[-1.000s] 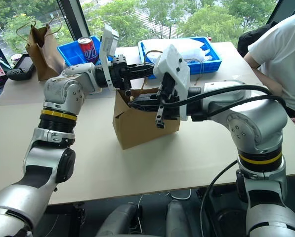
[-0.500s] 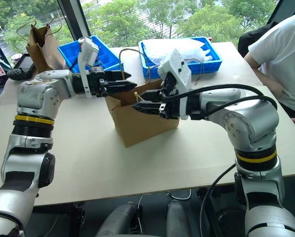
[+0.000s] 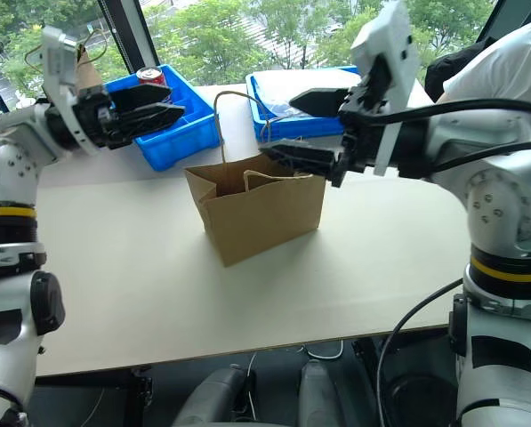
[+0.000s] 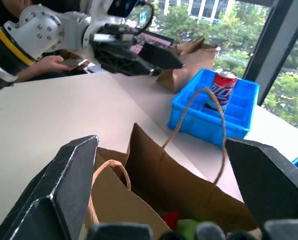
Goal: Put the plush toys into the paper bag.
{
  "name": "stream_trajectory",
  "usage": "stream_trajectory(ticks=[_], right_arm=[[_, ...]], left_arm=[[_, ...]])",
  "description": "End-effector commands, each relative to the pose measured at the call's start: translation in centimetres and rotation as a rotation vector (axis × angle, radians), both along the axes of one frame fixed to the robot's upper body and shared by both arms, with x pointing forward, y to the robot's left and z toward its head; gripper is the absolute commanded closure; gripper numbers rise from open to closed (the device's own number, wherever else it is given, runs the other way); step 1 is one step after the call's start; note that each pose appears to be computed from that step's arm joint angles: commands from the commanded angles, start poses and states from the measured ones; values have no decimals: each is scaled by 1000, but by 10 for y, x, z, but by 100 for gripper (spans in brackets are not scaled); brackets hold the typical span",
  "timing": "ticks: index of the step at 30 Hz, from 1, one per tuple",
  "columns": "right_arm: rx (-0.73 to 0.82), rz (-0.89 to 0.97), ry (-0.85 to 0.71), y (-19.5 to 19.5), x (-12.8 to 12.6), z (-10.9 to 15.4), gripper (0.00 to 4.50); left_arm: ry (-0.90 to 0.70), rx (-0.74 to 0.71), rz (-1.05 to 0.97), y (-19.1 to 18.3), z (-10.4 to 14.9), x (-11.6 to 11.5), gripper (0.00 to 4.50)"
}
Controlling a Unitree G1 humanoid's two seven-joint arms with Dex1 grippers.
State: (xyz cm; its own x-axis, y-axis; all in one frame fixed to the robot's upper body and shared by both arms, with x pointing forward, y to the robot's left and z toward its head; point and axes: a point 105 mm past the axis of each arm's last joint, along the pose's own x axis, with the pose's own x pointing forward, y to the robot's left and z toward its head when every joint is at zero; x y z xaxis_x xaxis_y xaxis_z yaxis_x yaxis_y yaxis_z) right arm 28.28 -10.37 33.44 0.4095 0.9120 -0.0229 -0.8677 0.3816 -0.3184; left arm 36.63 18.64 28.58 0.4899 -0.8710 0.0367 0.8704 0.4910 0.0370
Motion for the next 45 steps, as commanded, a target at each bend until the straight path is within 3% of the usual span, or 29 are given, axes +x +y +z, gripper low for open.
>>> stream_trajectory(ticks=[1, 3, 4, 9, 13, 16, 19, 25, 38, 45], right_arm=[[15, 91, -10, -4, -30, 13, 2], [-13, 116, 66, -9, -41, 2, 2], [-29, 137, 122, -11, -48, -6, 53], [-163, 212, 382, -6, -77, -61, 206], [-225, 73, 438, 4, -61, -106, 342], [-258, -103, 385, 12, -29, -136, 445], [-143, -237, 284, 25, 6, -136, 445], [-58, -310, 181, 45, 37, -135, 445], [36, -299, 128, 73, 54, -134, 445], [51, -304, 133, 73, 55, -134, 445]], left_arm=[[-13, 38, -3, 16, -15, -9, 0], [-8, 53, -65, 14, -26, -19, 0], [-3, 46, -103, 13, -31, -25, 0], [14, 71, -157, 5, -52, -32, 0], [15, 88, -185, -7, -61, -32, 0], [43, 106, -173, -14, -68, -26, 0], [52, 113, -178, -21, -71, -24, 0], [56, 122, -200, -29, -73, -25, 0], [47, 105, -243, -65, -80, -26, 0], [60, 98, -129, -65, -86, -8, 0]])
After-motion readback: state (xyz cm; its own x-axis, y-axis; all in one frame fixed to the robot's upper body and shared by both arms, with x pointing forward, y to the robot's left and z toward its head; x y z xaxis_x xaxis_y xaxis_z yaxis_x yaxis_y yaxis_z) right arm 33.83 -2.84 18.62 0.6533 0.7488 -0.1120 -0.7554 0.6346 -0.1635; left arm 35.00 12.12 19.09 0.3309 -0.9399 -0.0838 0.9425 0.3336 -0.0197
